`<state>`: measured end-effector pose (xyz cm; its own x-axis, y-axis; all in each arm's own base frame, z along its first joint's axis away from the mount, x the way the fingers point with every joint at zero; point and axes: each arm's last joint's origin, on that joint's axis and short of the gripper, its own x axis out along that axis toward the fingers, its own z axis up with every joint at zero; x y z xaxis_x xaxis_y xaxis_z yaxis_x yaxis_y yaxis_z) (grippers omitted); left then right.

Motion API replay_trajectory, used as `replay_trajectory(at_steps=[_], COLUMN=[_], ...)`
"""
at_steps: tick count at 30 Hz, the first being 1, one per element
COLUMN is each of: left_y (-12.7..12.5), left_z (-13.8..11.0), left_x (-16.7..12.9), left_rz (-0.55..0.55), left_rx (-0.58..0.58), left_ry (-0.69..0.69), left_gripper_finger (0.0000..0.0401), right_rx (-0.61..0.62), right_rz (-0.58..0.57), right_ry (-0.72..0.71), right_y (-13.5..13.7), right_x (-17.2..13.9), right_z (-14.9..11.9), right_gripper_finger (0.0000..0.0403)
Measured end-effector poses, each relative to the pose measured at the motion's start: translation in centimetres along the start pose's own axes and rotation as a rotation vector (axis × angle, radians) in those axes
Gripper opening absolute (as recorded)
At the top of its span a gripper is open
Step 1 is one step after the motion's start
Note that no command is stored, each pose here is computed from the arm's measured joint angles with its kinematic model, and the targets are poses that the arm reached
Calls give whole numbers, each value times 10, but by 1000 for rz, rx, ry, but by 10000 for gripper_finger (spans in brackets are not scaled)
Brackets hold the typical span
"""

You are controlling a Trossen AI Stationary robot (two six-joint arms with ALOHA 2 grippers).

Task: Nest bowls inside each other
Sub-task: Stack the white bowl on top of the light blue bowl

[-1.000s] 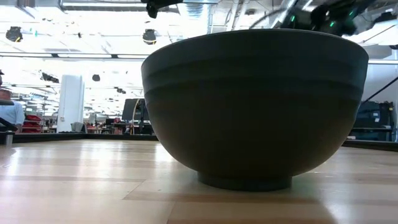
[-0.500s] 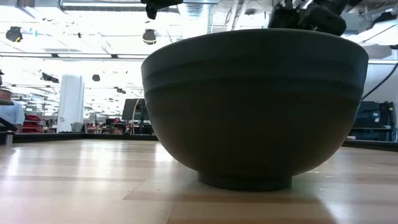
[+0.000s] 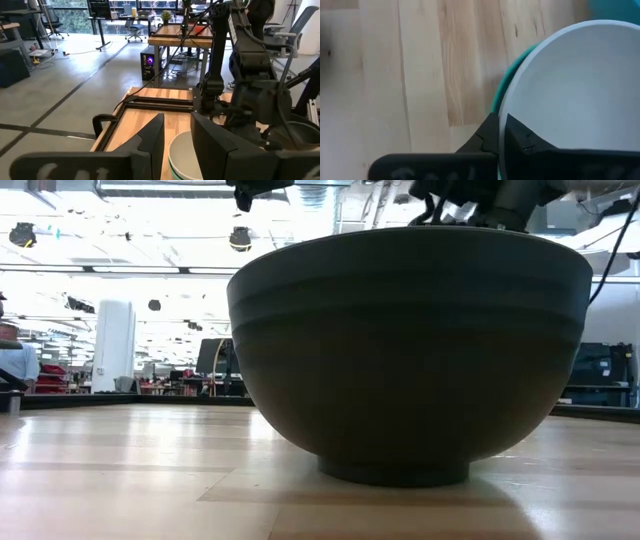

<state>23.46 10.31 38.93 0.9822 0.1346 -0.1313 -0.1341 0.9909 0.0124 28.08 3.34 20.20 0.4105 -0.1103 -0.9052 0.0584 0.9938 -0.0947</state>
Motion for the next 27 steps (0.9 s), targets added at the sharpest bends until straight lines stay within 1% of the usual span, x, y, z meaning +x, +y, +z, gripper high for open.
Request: replay_trajectory(at_steps=[7,12,14,20,27], left_y=[0,-1,-1,-1,-1], left_z=[0,0,0,0,0], left_x=[0,0,0,0,0], left_rz=[0,-30,-42,-44,-44], left_rx=[4,27,31,30,30], left_ry=[0,-1,-3,-2,-2], left_gripper_finger=[87,87,87,87,87], right_rx=[16,-6,-8,19,52], right_rz=[18,114,130,121,117], right_ry=[-28,-27,-25,-24,-27], right_y=[0,3,3,-4,-13], right_x=[-5,-6,-6,-5,-3], right_z=[1,2,2,3,5], right_gripper_finger=[42,44,46,61,89])
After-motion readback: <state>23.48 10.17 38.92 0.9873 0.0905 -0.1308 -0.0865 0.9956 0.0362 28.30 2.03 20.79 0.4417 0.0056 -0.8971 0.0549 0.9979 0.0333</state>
